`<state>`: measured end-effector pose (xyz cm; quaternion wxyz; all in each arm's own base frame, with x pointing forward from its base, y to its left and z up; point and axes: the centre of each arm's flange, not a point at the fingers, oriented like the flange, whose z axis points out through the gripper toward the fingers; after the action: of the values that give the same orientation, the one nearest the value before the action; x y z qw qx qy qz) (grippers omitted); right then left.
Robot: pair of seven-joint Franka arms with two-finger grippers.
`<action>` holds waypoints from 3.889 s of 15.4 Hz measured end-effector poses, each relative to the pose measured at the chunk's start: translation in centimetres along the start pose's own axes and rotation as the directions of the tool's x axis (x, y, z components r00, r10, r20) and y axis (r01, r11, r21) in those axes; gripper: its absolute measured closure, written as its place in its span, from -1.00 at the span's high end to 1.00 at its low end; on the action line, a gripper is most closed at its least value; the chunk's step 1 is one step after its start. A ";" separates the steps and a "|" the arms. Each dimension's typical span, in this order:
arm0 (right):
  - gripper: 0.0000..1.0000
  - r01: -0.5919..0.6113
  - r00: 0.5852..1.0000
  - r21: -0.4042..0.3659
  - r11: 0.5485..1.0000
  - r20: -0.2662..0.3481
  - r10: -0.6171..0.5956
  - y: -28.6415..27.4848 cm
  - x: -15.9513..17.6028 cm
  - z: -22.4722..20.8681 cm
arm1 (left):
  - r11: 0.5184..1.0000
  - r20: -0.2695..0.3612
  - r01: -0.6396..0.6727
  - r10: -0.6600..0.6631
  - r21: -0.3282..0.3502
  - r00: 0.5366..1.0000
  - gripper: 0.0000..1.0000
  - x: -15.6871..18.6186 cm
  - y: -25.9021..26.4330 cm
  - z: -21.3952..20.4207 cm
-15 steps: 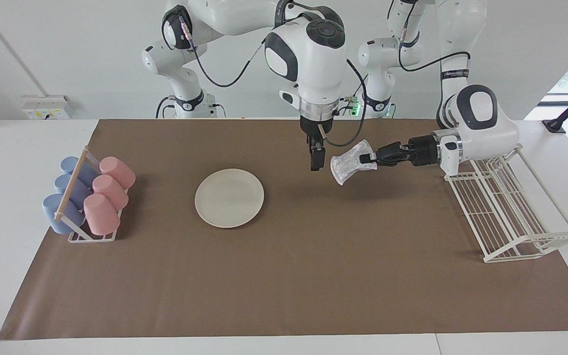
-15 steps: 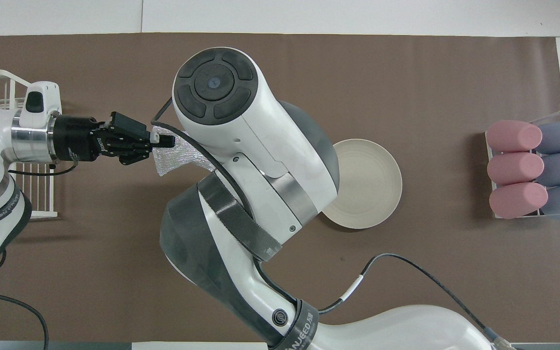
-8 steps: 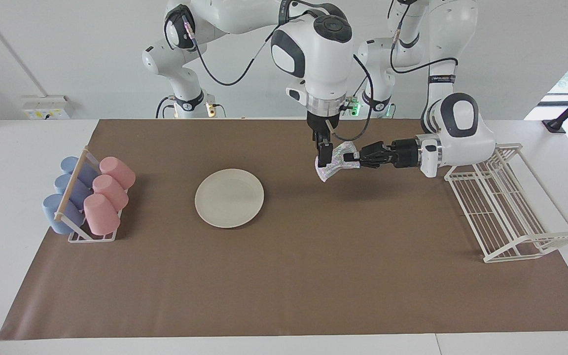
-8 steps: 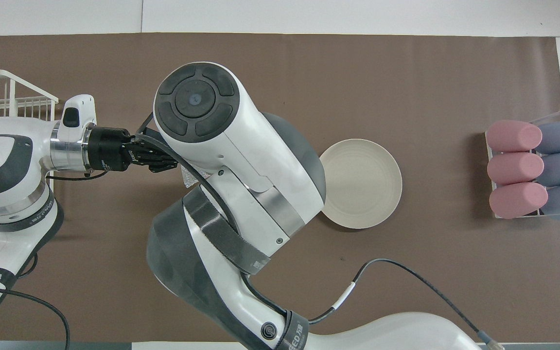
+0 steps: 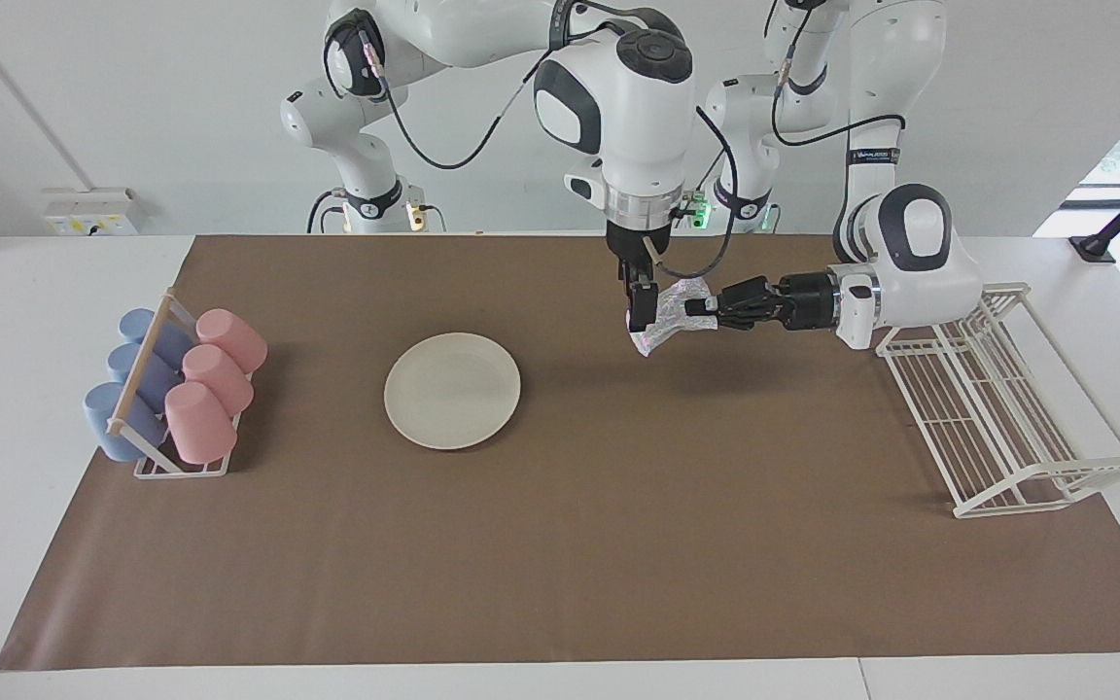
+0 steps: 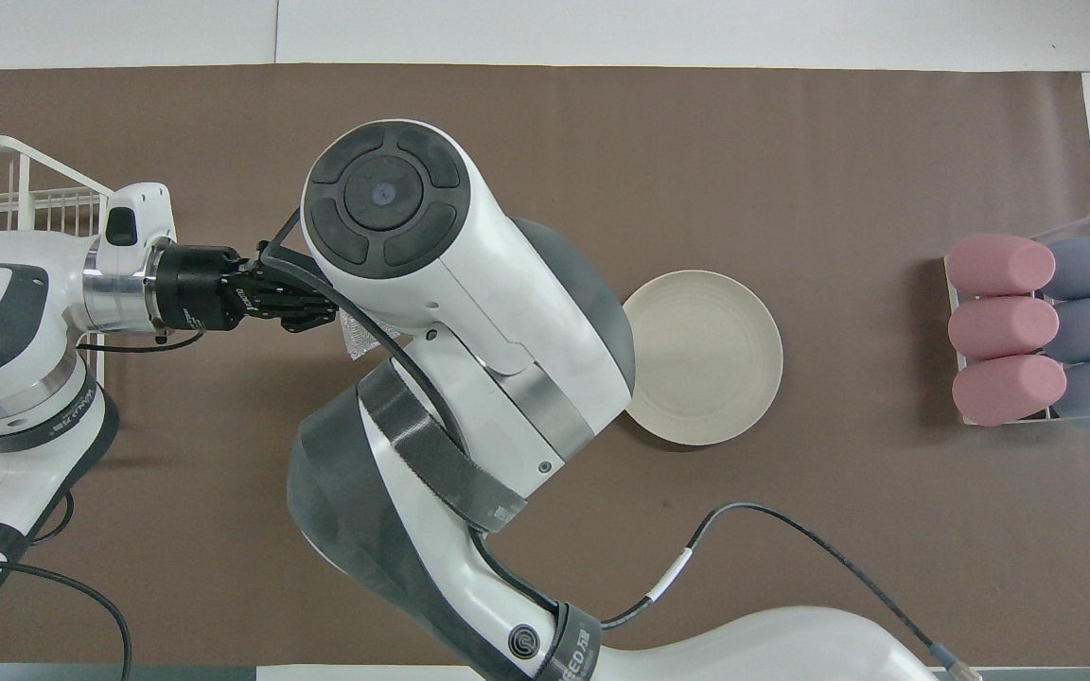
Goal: Wipe plate with sponge
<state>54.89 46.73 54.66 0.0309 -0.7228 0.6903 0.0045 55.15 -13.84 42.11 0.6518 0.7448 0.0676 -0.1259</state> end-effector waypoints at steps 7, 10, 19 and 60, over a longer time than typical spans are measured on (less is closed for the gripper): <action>1.00 0.005 1.000 0.030 1.000 0.028 -0.006 -0.1 -0.6 -0.2 | 1.000 0.007 0.000 0.000 -0.006 1.000 -0.89 -0.1 0.1 0.4; 1.00 0.013 0.999 0.027 1.000 0.030 -0.013 0.2 -1.0 -0.2 | 1.000 0.008 0.001 -0.001 -0.006 1.000 -0.89 -0.1 0.1 0.4; 0.59 0.036 0.999 0.033 0.999 0.037 -0.038 1.3 -2.6 0.0 | 1.000 0.017 0.001 -0.001 -0.010 1.000 -0.89 -0.2 0.1 0.4; -0.85 0.363 0.931 -0.107 0.926 0.007 -0.365 2.3 23.7 17.7 | 0.703 -0.051 -0.017 0.075 0.711 0.996 1.00 -3.4 9.7 -8.6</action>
<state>54.37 23.87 35.73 -0.0120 -0.8389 0.5433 0.0307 55.28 -6.44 53.36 0.3150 0.9438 0.0201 -0.0977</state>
